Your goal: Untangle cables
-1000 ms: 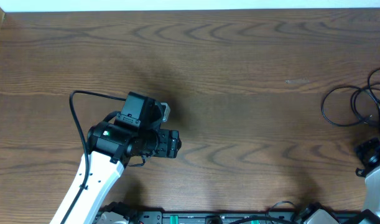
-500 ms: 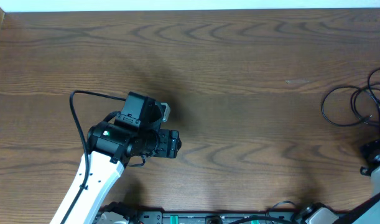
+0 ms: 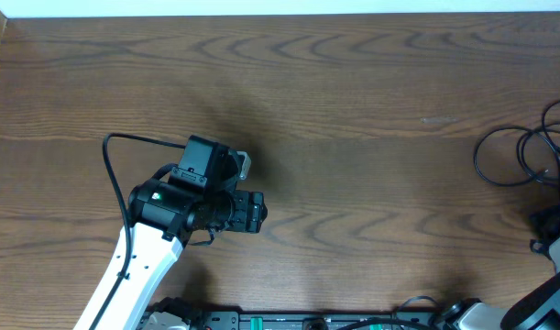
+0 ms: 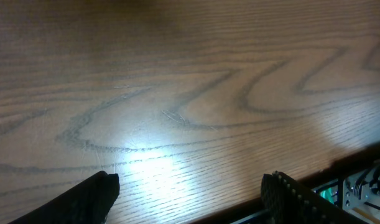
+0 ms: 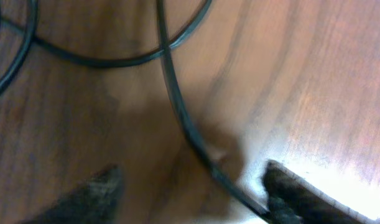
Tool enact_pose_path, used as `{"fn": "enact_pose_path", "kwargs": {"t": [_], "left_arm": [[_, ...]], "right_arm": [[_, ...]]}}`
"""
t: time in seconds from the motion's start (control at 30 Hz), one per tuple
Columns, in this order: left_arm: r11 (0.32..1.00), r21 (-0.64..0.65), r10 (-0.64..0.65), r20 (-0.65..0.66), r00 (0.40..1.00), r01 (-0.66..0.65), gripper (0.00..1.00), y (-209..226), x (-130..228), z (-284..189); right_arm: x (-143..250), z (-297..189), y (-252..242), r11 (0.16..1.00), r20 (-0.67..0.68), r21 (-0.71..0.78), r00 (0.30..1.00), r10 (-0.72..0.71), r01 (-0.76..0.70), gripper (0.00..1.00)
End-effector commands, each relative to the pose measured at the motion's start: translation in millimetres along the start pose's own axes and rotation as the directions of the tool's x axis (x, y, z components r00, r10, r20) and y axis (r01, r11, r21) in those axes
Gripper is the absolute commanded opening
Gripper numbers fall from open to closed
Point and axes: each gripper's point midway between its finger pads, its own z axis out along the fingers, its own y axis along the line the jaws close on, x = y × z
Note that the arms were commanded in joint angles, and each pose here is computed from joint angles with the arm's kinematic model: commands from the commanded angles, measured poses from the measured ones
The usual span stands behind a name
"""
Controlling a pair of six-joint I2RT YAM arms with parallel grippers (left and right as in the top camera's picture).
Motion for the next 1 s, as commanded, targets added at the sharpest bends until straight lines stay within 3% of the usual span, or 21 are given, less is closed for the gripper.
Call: {"fn": "enact_pose_path", "kwargs": {"t": [0.0, 0.03, 0.1, 0.2, 0.33, 0.43, 0.53, 0.73, 0.77, 0.83, 0.97], "left_arm": [[1.000, -0.002, 0.019, 0.019, 1.000, -0.019, 0.79, -1, -4, -5], [1.000, -0.002, 0.019, 0.019, 1.000, -0.019, 0.79, -1, -4, -5], [1.000, -0.002, 0.018, 0.018, 1.000, -0.018, 0.79, -1, -4, -5], [1.000, -0.003, 0.018, 0.016, 1.000, -0.018, 0.79, -1, -4, -5], [1.000, -0.004, 0.017, 0.012, 1.000, -0.017, 0.79, 0, -3, -5], [1.000, -0.005, 0.016, 0.009, 1.000, -0.015, 0.79, 0, -2, -5], [1.000, -0.005, 0.015, 0.008, 1.000, -0.015, 0.79, 0, -1, -5], [1.000, -0.007, 0.008, -0.002, 1.000, -0.008, 0.79, 1, 1, -5], [1.000, -0.007, 0.007, -0.003, 1.000, -0.007, 0.79, 1, 1, -5], [1.000, -0.008, 0.003, -0.007, 1.000, -0.003, 0.79, 1, 2, -5], [1.000, -0.005, -0.001, -0.008, 1.000, 0.001, 0.79, 0, 2, -5]], "right_arm": [[4, 8, 5, 1.000, -0.027, -0.025, 1.000, 0.012, -0.012, 0.14], [6, 9, 5, 1.000, -0.033, -0.025, 0.999, 0.015, -0.016, 0.01], [5, 9, 9, 0.997, -0.036, -0.049, 0.998, 0.051, -0.053, 0.01], [-4, 0, 50, 0.962, -0.036, -0.268, 0.998, 0.048, -0.056, 0.01], [-42, -39, 101, 0.838, 0.052, -0.546, 0.996, 0.067, -0.028, 0.01], [-92, -84, 132, 0.697, 0.105, -0.714, 0.974, 0.199, -0.065, 0.01], [-130, -122, 151, 0.588, 0.161, -0.808, 0.952, 0.261, -0.025, 0.01], [-153, -136, 158, 0.585, 0.257, -0.808, 0.936, 0.239, 0.072, 0.01], [-152, -132, 157, 0.595, 0.257, -0.801, 0.938, 0.232, 0.072, 0.20], [-143, -117, 154, 0.620, 0.215, -0.784, 0.951, 0.221, 0.033, 0.99], [-111, -81, 152, 0.663, 0.071, -0.746, 0.982, 0.177, -0.065, 0.99]]}}
